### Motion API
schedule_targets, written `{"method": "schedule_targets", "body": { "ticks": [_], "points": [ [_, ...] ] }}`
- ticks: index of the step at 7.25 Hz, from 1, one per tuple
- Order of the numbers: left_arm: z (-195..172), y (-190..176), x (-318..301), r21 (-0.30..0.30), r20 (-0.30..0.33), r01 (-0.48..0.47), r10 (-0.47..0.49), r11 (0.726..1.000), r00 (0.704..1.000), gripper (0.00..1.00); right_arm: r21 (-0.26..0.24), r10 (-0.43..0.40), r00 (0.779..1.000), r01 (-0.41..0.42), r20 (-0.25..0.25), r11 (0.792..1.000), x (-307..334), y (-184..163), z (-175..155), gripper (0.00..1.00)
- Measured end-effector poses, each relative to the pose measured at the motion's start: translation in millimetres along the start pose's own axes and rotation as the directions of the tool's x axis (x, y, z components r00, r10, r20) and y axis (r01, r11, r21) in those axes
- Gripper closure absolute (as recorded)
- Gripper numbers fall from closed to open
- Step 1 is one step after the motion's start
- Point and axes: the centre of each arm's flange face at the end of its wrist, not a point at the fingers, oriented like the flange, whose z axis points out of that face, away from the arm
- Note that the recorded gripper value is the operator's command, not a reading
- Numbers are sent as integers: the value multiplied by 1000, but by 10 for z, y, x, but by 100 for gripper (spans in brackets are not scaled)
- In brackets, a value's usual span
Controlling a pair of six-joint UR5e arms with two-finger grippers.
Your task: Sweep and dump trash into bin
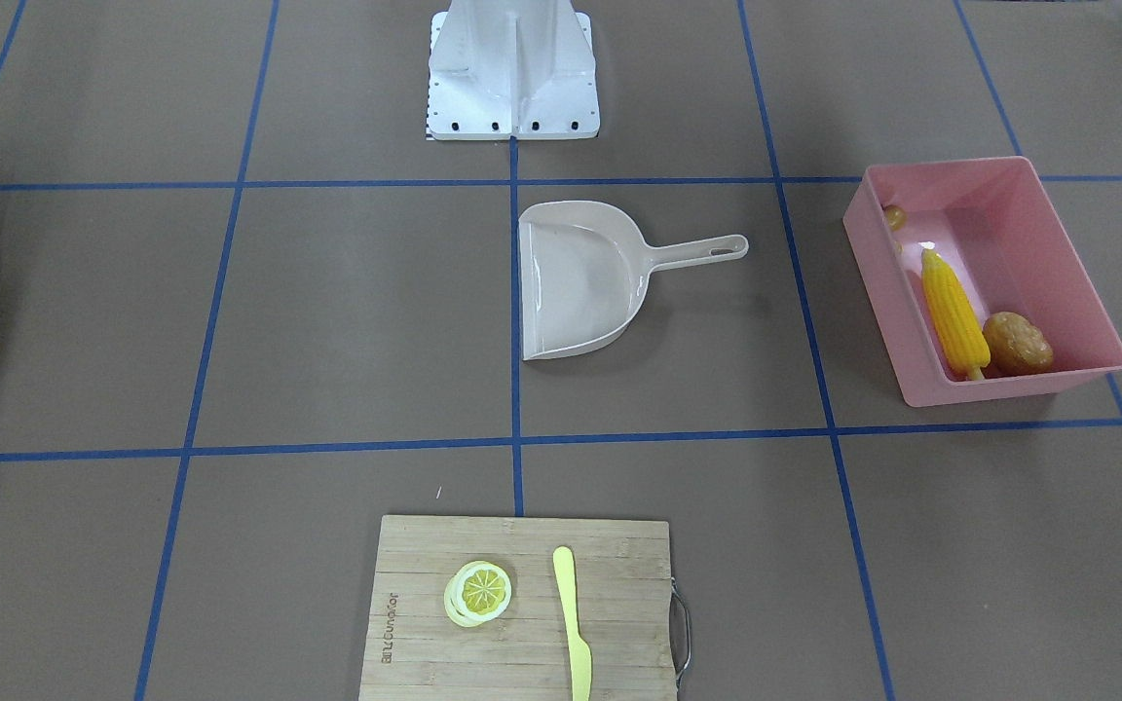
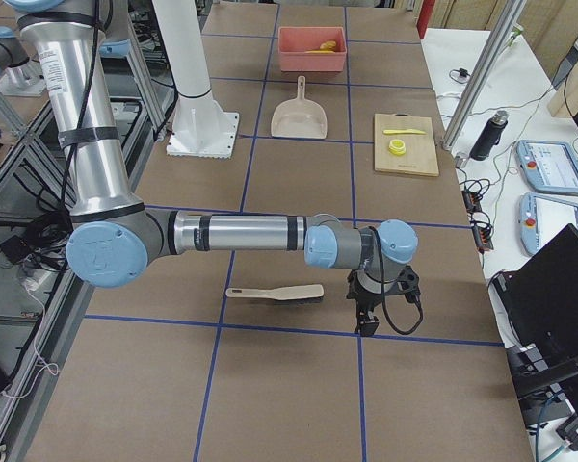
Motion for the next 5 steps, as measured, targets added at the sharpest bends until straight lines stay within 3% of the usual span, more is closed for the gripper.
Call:
{"method": "schedule_targets", "body": {
  "ticks": [5],
  "points": [
    [21, 46, -9, -6, -4, 8, -8, 1000, 1000, 1, 0, 0, 1000, 0, 0, 1000, 1, 0, 2, 0]
  ]
}}
